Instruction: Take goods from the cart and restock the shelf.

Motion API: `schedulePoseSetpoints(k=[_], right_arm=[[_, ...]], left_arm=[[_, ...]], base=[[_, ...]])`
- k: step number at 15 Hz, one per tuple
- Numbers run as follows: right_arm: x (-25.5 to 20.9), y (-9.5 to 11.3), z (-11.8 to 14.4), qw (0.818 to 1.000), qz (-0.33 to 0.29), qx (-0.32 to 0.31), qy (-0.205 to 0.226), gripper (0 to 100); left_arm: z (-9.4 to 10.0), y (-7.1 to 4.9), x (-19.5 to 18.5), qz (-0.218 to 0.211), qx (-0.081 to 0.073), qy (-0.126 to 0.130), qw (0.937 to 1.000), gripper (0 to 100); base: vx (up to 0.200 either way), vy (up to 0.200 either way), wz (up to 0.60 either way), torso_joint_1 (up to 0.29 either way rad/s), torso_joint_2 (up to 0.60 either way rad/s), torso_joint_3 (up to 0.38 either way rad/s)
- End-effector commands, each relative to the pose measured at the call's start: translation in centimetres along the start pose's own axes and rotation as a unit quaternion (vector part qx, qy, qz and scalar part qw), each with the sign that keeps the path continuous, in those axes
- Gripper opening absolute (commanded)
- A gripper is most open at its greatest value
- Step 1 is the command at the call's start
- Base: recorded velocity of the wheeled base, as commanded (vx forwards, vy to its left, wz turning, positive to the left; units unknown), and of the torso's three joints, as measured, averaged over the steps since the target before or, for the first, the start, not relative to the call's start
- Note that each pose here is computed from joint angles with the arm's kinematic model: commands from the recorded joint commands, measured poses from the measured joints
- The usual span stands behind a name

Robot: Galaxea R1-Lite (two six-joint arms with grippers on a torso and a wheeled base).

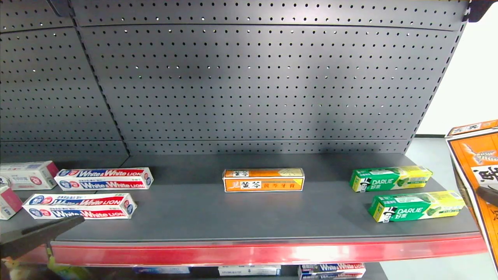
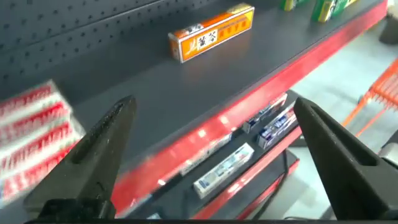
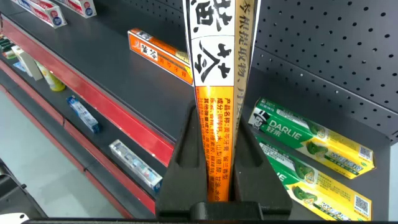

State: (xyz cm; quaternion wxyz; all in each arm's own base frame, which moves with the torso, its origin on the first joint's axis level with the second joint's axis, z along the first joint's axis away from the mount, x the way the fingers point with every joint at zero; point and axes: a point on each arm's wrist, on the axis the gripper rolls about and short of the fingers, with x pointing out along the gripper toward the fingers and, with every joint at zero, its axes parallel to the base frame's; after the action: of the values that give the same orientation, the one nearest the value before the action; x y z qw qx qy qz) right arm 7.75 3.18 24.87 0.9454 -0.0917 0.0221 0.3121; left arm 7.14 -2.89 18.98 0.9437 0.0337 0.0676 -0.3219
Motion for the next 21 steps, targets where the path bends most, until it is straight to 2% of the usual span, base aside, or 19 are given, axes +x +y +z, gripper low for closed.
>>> schedulePoseSetpoints(k=[1, 2, 4, 5, 6, 8, 9, 10, 11, 12, 13, 14, 15, 17, 19, 21], right_arm=[[0.6, -0.2, -0.1, 1.0, 0.004, 0.002, 0.009, 0], [1.2, -0.4, 0.2, 1.0, 0.006, 0.002, 0.008, 0], [2.0, -0.5, 0.5, 1.0, 0.015, 0.001, 0.005, 0], [2.2, -0.5, 0.5, 1.0, 0.019, 0.001, 0.008, 0], [2.3, -0.3, 0.5, 1.0, 0.026, 0.0, 0.007, 0], [2.3, -0.2, 0.3, 0.999, 0.031, 0.001, 0.01, 0], [2.3, -0.2, 0.1, 0.999, 0.032, 0.001, 0.012, 0], [2.3, -0.2, 0.1, 0.999, 0.032, 0.001, 0.012, 0], [2.3, -0.2, 0.1, 0.999, 0.031, 0.0, 0.013, 0], [2.2, -0.2, 0.1, 0.999, 0.028, -0.01, 0.012, 0], [2.2, -0.2, 0.2, 0.999, 0.028, -0.013, 0.011, 0], [2.2, -0.2, 0.1, 0.999, 0.028, -0.012, 0.013, 0], [2.3, -0.2, 0.1, 0.999, 0.03, -0.013, 0.013, 0], [2.3, -0.2, 0.2, 0.999, 0.031, -0.014, 0.012, 0], [2.4, 0.0, 0.3, 0.999, 0.041, -0.015, 0.01, 0], [2.5, 0.4, 0.2, 0.998, 0.059, -0.016, 0.01, 0]], left_arm=[[0.5, 0.7, 2.7, -0.024, 0.002, 0.032, 0.9992, 100], [2.3, 1.0, 4.0, -0.042, 0.008, 0.027, 0.9987, 100], [5.2, 2.2, 6.8, -0.05, 0.008, 0.024, 0.9984, 100], [6.1, 2.6, 8.3, -0.061, 0.006, 0.035, 0.9975, 100], [7.0, 2.9, 9.8, -0.069, 0.011, 0.051, 0.9963, 100], [7.1, 3.4, 12.2, -0.092, 0.055, 0.102, 0.989, 100], [7.0, 3.7, 13.3, -0.126, 0.063, 0.124, 0.9823, 100], [6.8, 4.0, 14.5, -0.158, 0.07, 0.135, 0.9757, 100], [6.5, 4.1, 15.4, -0.173, 0.075, 0.141, 0.9719, 100], [5.9, 4.4, 16.7, -0.188, 0.098, 0.149, 0.9659, 100], [5.6, 4.6, 17.4, -0.201, 0.106, 0.151, 0.962, 100], [5.5, 4.8, 17.6, -0.203, 0.107, 0.154, 0.9609, 100], [5.4, 5.5, 18.2, -0.2, 0.112, 0.164, 0.9593, 100], [6.2, 6.3, 18.6, -0.195, 0.126, 0.167, 0.9583, 100], [8.6, 6.9, 19.3, -0.204, 0.14, 0.171, 0.9538, 100], [9.5, 7.0, 20.4, -0.219, 0.143, 0.18, 0.9482, 100]], base=[[0.0, 0.0, 0.0, 0.0, 0.0, 0.0], [0.0, 0.0, 0.0, 0.0, 0.0, 0.0], [0.0, 0.0, 0.0, 0.0, 0.0, 0.0], [0.0, 0.0, 0.0, 0.0, 0.0, 0.0], [0.0, 0.0, 0.0, 0.0, 0.0, 0.0], [0.0, 0.0, 0.0, 0.0, 0.0, 0.0], [0.0, 0.0, 0.0, 0.0, 0.0, 0.0], [0.0, 0.0, 0.0, 0.0, 0.0, 0.0], [0.0, 0.0, 0.0, 0.0, 0.0, 0.0], [0.0, 0.0, 0.0, 0.0, 0.0, 0.0], [0.0, 0.0, 0.0, 0.0, 0.0, 0.0], [0.0, 0.0, 0.0, 0.0, 0.0, 0.0], [0.0, 0.0, 0.0, 0.0, 0.0, 0.0], [0.0, 0.0, 0.0, 0.0, 0.0, 0.0], [0.0, 0.0, 0.0, 0.0, 0.0, 0.0], [0.0, 0.0, 0.0, 0.0, 0.0, 0.0]])
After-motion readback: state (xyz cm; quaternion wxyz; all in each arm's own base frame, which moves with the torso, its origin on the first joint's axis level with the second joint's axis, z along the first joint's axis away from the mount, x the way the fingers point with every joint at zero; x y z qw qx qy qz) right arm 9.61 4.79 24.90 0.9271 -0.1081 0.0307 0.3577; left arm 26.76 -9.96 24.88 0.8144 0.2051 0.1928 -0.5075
